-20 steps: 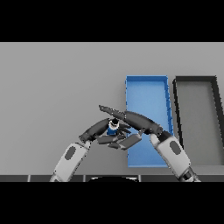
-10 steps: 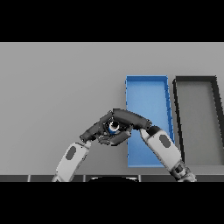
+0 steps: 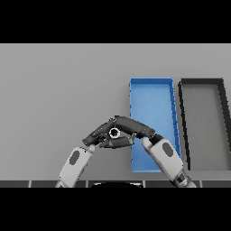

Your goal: Pick up the blue pipe and place it into the blue bin.

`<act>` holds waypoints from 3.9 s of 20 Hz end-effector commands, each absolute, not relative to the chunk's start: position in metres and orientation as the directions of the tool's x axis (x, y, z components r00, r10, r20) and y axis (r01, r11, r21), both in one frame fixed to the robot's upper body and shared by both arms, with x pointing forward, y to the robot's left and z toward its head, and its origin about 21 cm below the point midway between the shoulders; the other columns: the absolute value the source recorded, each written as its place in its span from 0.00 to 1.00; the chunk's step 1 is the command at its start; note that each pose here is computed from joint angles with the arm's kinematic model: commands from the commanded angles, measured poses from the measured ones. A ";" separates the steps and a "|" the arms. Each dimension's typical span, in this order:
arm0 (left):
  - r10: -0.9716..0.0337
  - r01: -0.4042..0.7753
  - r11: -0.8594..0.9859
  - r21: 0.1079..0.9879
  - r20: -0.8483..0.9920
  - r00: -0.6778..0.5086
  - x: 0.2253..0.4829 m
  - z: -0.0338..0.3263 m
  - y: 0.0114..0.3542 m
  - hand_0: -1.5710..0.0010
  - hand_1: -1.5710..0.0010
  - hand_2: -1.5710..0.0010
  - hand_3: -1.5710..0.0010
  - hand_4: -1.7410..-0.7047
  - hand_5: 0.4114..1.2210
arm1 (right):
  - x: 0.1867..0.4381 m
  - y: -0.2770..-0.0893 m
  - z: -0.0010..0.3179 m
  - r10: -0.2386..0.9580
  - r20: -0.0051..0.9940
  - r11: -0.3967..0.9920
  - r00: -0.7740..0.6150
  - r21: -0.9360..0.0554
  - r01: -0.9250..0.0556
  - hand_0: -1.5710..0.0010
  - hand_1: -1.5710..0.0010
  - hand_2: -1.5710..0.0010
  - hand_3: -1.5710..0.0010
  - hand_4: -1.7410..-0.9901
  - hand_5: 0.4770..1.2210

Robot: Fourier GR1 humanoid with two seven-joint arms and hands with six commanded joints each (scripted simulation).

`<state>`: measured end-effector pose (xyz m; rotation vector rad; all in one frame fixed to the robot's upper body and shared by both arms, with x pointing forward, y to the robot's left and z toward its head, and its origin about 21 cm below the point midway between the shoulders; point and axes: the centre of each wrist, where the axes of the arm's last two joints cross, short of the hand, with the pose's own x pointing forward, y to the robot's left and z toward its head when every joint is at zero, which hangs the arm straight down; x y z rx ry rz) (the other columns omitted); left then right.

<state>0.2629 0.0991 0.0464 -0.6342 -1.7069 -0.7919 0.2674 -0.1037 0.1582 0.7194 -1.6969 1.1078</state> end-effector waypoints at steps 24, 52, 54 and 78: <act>-0.172 0.750 0.620 0.231 0.972 -0.158 0.269 0.037 0.114 0.99 0.99 0.99 0.99 0.74 0.13 | 0.270 -0.101 0.170 -0.073 0.936 0.509 -0.345 -0.262 -0.820 0.00 0.00 0.00 0.00 0.33 1.00; -0.207 0.729 0.629 0.272 0.962 -0.181 0.264 0.038 0.120 1.00 1.00 1.00 1.00 0.78 0.06 | 0.349 -0.240 0.199 0.099 0.994 0.942 -0.047 -0.109 -0.318 0.00 0.00 0.00 0.00 0.32 1.00; -0.200 0.722 0.633 0.278 0.960 -0.194 0.264 0.037 0.123 1.00 1.00 1.00 1.00 0.79 0.06 | 0.350 -0.246 0.176 0.118 0.992 0.958 0.039 -0.104 -0.267 0.00 0.00 0.00 0.00 0.32 1.00; -0.204 0.704 0.647 0.293 0.956 -0.210 0.264 0.041 0.126 1.00 1.00 1.00 1.00 0.79 0.10 | 0.335 -0.244 0.098 0.436 0.728 0.896 0.529 -0.294 -0.334 0.88 0.89 0.89 0.97 0.69 0.53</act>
